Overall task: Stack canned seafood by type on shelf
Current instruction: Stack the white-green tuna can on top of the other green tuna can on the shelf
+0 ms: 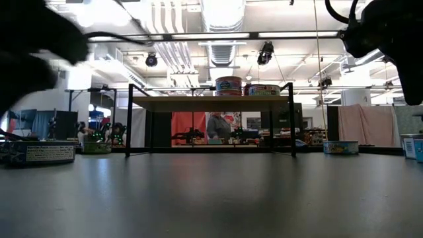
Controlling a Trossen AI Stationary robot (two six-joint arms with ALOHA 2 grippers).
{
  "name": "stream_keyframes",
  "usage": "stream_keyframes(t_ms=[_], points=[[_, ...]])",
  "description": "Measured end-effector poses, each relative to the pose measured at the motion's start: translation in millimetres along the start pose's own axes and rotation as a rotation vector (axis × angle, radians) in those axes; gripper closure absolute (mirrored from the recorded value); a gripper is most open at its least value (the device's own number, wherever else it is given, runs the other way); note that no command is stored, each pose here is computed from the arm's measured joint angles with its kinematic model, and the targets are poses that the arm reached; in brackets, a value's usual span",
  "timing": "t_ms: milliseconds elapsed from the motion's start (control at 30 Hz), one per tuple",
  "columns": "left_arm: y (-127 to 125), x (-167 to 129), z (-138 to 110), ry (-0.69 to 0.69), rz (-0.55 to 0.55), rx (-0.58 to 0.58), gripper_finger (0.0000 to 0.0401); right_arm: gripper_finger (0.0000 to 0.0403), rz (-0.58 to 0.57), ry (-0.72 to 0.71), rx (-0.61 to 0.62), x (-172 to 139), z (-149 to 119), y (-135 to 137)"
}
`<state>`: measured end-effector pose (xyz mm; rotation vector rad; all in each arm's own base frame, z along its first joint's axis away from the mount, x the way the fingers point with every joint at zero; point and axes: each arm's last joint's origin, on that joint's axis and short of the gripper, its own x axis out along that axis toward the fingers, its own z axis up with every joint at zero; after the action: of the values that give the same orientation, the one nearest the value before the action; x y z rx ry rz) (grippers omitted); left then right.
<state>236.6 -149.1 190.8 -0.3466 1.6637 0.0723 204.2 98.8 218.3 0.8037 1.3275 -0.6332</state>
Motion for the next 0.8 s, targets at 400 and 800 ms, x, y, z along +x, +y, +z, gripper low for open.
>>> stream_keyframes(t_ms=[400,800], points=[[-20.2,15.5,-35.5,0.233,-0.063,-0.166,0.0003,0.0385,0.002,0.006,-0.08,-0.1,-0.2,0.0],[-48.4,22.5,-87.6,0.436,-0.097,-0.019,0.0024,0.0385,0.0,0.0,-0.132,-0.1,0.1,-0.1]])
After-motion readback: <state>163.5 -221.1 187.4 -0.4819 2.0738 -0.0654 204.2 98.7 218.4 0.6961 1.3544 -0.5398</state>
